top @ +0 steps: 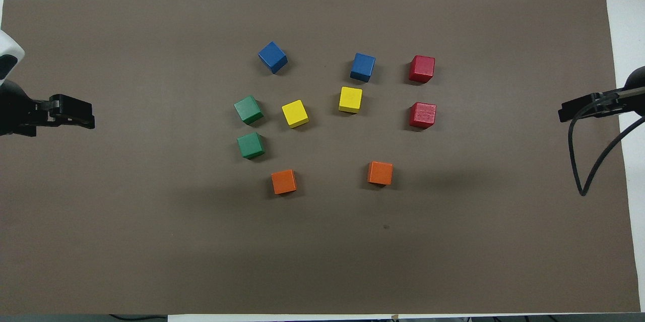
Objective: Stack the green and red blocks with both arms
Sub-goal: 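Reach the left gripper toward the green block nearer the robot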
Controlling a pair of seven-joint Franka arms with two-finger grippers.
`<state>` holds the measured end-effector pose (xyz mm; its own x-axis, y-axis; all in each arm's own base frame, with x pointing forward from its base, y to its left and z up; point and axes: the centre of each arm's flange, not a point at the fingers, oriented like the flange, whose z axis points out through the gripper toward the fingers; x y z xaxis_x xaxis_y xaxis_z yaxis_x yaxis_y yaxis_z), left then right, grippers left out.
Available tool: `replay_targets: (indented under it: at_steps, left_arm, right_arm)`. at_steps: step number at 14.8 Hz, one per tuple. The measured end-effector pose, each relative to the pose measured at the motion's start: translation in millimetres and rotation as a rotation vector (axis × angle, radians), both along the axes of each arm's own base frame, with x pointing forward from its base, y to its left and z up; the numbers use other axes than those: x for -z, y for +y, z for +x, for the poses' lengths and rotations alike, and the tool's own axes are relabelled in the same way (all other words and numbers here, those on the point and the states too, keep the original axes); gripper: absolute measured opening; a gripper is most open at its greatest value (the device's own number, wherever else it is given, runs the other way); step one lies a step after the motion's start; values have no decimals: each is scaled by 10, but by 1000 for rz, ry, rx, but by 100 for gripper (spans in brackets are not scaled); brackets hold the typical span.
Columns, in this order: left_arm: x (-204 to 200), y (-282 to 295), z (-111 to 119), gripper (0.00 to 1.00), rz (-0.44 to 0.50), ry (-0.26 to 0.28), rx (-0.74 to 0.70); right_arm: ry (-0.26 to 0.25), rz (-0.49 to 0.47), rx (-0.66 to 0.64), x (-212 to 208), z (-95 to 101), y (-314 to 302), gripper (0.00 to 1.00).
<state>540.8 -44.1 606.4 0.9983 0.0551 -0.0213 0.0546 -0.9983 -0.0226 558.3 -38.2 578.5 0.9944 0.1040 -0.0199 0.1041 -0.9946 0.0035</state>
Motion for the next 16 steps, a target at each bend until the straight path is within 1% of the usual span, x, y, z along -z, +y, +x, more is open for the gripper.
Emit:
replay_targets:
  at_steps: [5,7,9,10,12,14,16]
  left_arm:
    - [3,-1,0,100,0,1,-1]
    - [29,1,2,100,1,1,-42]
    - [98,-82,57,100,-11,-43,-122]
    - [190,-182,81,100,-22,-60,-140]
    - [518,-412,100,100,-34,-64,-137]
    - [950,-740,91,100,-46,-62,-144]
    - [1408,-1222,71,100,-67,-82,-192]
  right_arm:
    - [0,0,-2,0,1,12,100]
    - [0,0,-3,0,1,17,100]
    - [0,0,-3,0,1,17,100]
    - [0,0,-3,0,1,17,100]
    - [0,0,-3,0,1,17,100]
    - [1,0,-3,0,0,17,100]
    - [1,0,-1,1,-1,7,100]
